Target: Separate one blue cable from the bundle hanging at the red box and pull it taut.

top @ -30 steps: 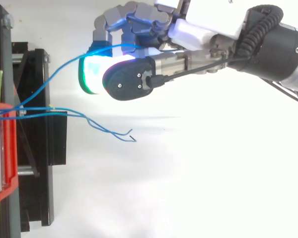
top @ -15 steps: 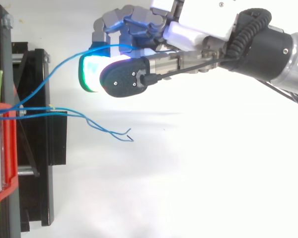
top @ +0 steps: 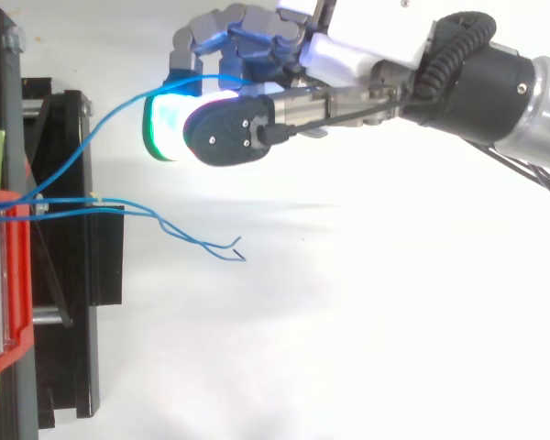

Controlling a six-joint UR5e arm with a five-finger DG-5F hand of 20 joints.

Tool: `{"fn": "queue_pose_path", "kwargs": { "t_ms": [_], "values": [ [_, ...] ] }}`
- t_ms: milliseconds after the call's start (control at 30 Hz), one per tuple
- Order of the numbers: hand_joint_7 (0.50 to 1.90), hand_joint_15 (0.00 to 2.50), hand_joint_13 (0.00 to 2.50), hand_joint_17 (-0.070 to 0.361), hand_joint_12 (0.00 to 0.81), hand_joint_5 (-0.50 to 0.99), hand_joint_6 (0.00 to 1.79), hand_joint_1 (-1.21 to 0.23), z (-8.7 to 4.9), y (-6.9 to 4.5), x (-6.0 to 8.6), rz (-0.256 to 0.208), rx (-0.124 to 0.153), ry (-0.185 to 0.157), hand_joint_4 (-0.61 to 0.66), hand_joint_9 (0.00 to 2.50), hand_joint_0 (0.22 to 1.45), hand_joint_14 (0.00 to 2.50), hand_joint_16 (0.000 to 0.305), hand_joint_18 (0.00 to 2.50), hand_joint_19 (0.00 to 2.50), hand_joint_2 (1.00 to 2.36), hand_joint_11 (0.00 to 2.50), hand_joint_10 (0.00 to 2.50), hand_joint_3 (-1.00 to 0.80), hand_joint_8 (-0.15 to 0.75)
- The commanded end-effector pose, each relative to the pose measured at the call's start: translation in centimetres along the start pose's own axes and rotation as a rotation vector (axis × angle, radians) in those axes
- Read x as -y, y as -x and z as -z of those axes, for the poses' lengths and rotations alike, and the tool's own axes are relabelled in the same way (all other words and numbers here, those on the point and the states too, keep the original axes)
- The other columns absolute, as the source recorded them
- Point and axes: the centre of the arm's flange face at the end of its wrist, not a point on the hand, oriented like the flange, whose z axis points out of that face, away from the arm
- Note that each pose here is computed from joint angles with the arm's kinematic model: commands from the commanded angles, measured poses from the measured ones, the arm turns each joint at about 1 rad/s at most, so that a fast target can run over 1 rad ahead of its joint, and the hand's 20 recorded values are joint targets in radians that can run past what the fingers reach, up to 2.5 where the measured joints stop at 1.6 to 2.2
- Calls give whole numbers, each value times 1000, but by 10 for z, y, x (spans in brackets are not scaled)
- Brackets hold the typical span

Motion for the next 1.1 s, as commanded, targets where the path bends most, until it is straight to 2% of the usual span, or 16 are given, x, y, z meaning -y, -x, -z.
{"fn": "queue_pose_path", "kwargs": {
  "t_ms": [0, 200, 233, 267, 300, 400, 533, 600, 733, 800, 833, 900, 933, 967, 1067],
  "values": [
    [1037, 2026, 747, 91, 409, -234, 725, -514, -1, 6, -6, -30, 6, 6, 175, 307, 503, 2500, 40, 1526, 2131, 1000, 2500, 2500, -500, 321],
    [1042, 2049, 795, 92, 416, -233, 714, -513, 9, 15, -25, -8, -5, -27, 180, 307, 504, 2500, 41, 1531, 2090, 1000, 2500, 2500, -500, 318],
    [1040, 2055, 795, 94, 412, -233, 713, -513, 14, 15, -35, 11, -12, -36, 177, 312, 503, 2500, 42, 1532, 2072, 1000, 2500, 2500, -500, 320],
    [1044, 2040, 802, 93, 413, -233, 713, -513, 15, 17, -38, 21, -12, -42, 176, 313, 503, 2500, 41, 1536, 2075, 1000, 2500, 2500, -500, 319],
    [1038, 2043, 804, 92, 415, -232, 712, -513, 23, 20, -52, 76, -17, -60, 175, 314, 503, 2500, 41, 1537, 2077, 1000, 2500, 2500, -500, 320],
    [1048, 2057, 808, 92, 417, -232, 711, -513, 27, 22, -59, 102, -17, -70, 177, 324, 504, 2500, 41, 1541, 2077, 1000, 2500, 2500, -500, 319],
    [1043, 2052, 810, 92, 417, -231, 709, -515, 28, 22, -61, 106, -14, -72, 176, 328, 504, 2500, 41, 1541, 2092, 1000, 2500, 2500, -500, 321],
    [1044, 2072, 809, 91, 417, -231, 709, -515, 29, 22, -59, 108, -14, -75, 176, 328, 505, 2500, 41, 1543, 2087, 1000, 2500, 2500, -500, 320],
    [1051, 2069, 807, 92, 417, -231, 707, -520, 27, 18, -60, 111, -14, -57, 175, 326, 505, 2500, 41, 1544, 2090, 1000, 2500, 2500, -500, 319],
    [1050, 2053, 804, 91, 415, -230, 706, -520, 21, 16, -57, 104, 5, -32, 171, 323, 505, 2500, 40, 1544, 2108, 1000, 2500, 2500, -500, 317],
    [1055, 2056, 801, 92, 417, -230, 705, -520, 18, 16, -58, 97, 31, -4, 176, 321, 506, 2500, 41, 1548, 2095, 1000, 2500, 2500, -500, 316],
    [1067, 2048, 797, 93, 416, -230, 700, -524, 12, 14, -46, 98, 48, 8, 167, 311, 506, 2500, 41, 1549, 2104, 1000, 2500, 2500, -500, 316],
    [1063, 2070, 796, 93, 420, -230, 699, -533, 11, 12, -43, 97, 49, 11, 175, 309, 504, 2500, 41, 1544, 2107, 1000, 2500, 2500, -500, 316],
    [1062, 2080, 791, 94, 413, -230, 698, -540, 6, 10, -29, 97, 48, 8, 174, 309, 504, 2500, 42, 1547, 2100, 1000, 2500, 2500, -500, 316],
    [1068, 2053, 789, 92, 408, -229, 692, -573, 0, 4, -13, 95, 46, 17, 178, 304, 503, 2500, 41, 1544, 2102, 1000, 2500, 2500, -500, 315]
  ]
}}
